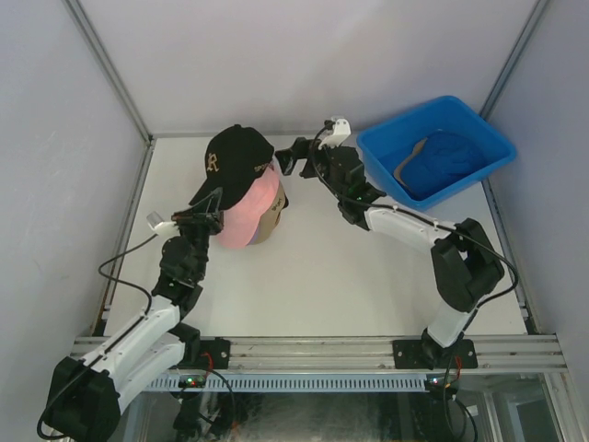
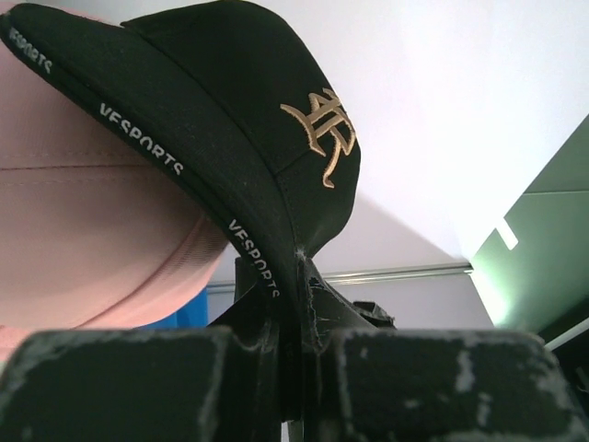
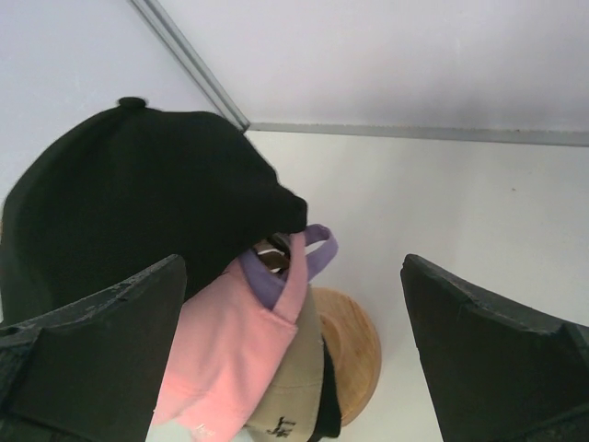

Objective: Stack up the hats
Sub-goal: Stack the hat on the hat.

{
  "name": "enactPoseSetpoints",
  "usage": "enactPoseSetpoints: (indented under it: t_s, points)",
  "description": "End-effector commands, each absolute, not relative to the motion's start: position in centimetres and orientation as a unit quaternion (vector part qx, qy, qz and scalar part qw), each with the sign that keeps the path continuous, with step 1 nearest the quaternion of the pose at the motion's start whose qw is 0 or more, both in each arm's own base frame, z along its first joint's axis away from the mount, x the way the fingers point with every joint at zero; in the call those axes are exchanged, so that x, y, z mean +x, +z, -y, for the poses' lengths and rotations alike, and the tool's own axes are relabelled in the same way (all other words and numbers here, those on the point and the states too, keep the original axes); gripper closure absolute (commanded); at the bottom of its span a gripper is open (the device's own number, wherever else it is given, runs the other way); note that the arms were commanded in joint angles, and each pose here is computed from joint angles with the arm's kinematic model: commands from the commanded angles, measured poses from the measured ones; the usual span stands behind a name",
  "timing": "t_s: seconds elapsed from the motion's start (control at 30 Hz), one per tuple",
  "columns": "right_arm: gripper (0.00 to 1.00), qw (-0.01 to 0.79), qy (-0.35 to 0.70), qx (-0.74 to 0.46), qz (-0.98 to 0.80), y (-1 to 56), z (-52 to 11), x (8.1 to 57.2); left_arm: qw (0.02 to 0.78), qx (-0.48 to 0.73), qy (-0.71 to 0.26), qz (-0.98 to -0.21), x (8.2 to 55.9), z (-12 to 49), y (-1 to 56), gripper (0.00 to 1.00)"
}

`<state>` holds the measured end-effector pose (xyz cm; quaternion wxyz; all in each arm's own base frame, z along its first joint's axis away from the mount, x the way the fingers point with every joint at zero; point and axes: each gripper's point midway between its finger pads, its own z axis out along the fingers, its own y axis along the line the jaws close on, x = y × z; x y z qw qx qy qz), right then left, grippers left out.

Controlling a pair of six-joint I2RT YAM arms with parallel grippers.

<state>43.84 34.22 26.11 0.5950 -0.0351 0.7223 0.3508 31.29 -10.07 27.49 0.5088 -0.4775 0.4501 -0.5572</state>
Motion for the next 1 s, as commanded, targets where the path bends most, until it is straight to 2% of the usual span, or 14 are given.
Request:
enactPoseSetpoints:
  t_s: [0.0, 0.37, 0.7, 0.97]
  points:
    - [0.00, 0.629, 0.342, -0.054, -0.696, 29.5, -34.1, 41.4, 0.498, -0.480, -0.608, -0.390, 31.1, 10.0, 33.3, 1.00]
    - [0.00, 0.650, 0.304, -0.106, -0.688, 29.7, -36.0, 37.2, 0.472, -0.495, -0.616, -0.391, 31.3, 10.7, 35.3, 1.00]
    - [0.00, 0.691, 0.246, -0.090, -0.674, 31.4, -36.9, 39.0, 0.464, -0.506, -0.604, -0.406, 30.7, 10.6, 34.7, 1.00]
    - [0.00, 0.709, 0.198, -0.065, -0.674, 30.6, -37.0, 41.5, 0.453, -0.509, -0.603, -0.416, 30.7, 10.9, 34.1, 1.00]
